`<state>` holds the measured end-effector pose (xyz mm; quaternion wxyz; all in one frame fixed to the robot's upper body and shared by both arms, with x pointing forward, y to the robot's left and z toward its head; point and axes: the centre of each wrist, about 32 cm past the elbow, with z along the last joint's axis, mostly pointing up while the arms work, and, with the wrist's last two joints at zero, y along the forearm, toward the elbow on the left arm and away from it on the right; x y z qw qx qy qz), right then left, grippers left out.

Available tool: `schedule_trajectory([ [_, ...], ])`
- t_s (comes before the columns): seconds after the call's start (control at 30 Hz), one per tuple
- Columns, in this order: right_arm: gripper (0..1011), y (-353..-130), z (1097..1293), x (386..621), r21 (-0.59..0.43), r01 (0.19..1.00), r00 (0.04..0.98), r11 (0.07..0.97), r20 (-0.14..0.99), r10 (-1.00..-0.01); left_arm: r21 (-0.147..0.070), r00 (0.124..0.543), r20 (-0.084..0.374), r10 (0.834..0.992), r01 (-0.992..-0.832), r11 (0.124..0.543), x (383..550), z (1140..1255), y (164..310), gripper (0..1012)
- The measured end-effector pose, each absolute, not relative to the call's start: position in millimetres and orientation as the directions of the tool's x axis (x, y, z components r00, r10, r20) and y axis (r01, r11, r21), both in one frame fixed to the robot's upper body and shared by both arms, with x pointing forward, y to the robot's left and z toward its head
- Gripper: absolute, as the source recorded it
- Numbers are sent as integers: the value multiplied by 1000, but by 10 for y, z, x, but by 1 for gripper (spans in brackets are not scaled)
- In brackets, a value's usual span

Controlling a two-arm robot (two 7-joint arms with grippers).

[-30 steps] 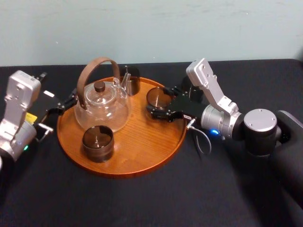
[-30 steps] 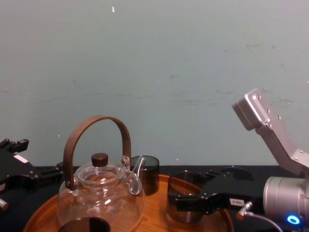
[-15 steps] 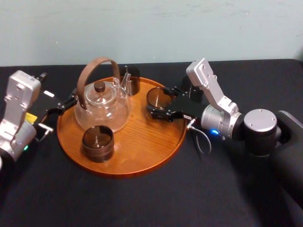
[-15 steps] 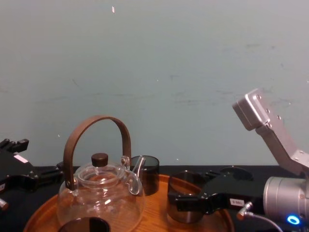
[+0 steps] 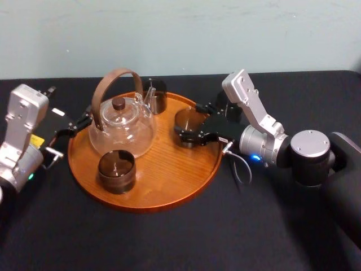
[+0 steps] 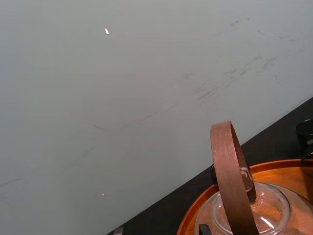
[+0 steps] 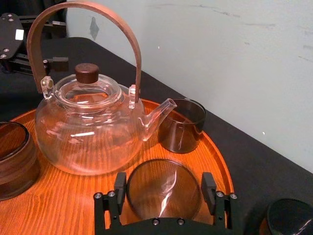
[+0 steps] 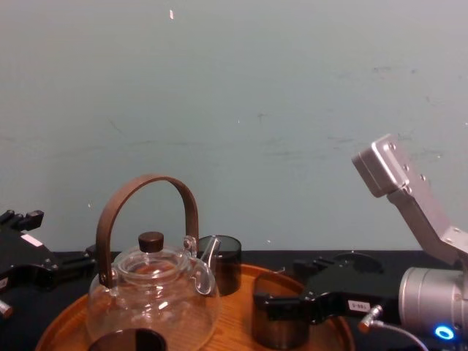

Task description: Pick up the glass from the table and place it on the tray.

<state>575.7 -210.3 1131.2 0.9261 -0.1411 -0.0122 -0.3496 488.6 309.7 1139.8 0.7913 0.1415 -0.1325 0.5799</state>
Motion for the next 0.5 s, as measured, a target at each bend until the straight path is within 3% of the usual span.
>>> schedule_trajectory([
  [0.07, 1002, -2103, 11312, 5757, -253, 651, 755, 716, 121, -644, 70, 292, 374, 880, -955, 287, 4886, 11398, 3097, 1002],
  [0.5, 1002, -2103, 11312, 5757, -253, 651, 755, 716, 121, -644, 70, 292, 374, 880, -955, 287, 4886, 11398, 3097, 1001],
])
